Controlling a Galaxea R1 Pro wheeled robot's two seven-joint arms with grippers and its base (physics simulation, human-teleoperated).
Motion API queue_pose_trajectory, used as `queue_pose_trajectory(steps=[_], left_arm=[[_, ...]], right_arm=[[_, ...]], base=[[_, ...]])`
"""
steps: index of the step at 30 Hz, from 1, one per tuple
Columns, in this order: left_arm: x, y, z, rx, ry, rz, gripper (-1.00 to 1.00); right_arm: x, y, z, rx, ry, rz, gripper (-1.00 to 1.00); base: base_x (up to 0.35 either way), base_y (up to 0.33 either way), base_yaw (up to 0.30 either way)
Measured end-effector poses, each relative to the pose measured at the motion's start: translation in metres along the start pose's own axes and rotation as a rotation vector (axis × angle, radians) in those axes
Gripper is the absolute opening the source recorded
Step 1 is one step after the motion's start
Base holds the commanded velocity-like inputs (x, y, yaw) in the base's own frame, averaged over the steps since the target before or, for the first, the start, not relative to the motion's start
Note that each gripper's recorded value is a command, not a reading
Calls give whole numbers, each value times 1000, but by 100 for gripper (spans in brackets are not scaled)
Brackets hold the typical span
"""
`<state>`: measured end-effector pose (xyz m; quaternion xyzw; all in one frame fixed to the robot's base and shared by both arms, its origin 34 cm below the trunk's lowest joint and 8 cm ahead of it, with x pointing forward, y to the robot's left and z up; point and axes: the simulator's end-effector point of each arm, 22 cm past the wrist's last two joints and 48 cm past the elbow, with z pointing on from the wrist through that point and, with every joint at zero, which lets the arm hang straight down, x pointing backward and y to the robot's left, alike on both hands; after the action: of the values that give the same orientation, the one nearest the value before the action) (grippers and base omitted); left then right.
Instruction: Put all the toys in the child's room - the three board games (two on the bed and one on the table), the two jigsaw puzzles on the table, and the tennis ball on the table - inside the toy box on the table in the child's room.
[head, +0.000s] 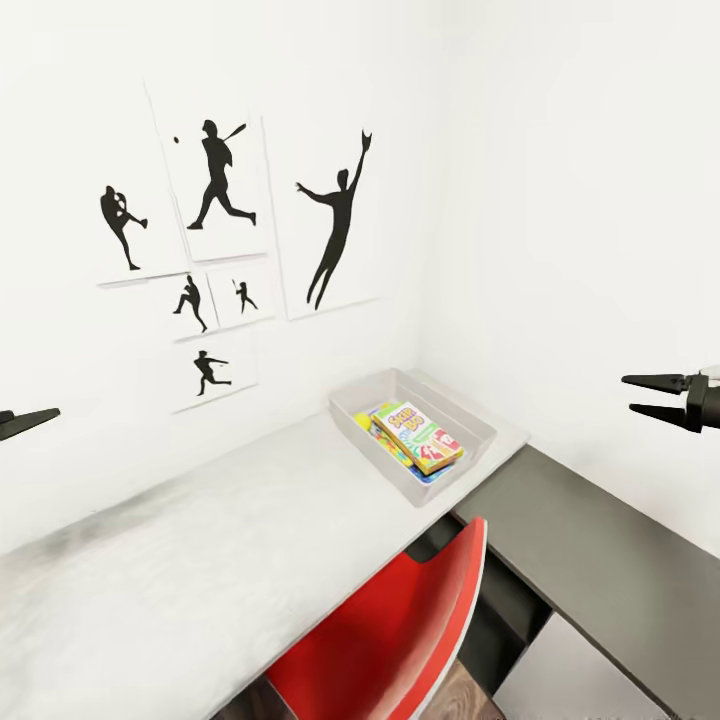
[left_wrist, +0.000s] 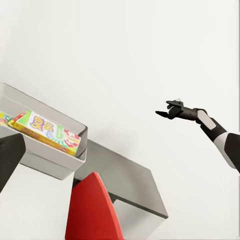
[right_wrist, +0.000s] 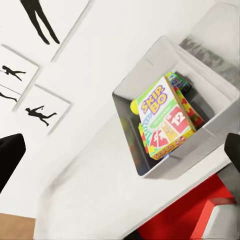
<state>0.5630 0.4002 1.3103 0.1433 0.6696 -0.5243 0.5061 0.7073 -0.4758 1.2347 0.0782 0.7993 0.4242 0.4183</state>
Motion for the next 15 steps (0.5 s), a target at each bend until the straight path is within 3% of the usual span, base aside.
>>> queue_pose_trajectory(steps=[15], left_arm=[[-5,-10,-3,7,-9,19,100]], right_arm=[[-10,6,-20,11,-24,-18,100]], base=[[-85,46,-210]])
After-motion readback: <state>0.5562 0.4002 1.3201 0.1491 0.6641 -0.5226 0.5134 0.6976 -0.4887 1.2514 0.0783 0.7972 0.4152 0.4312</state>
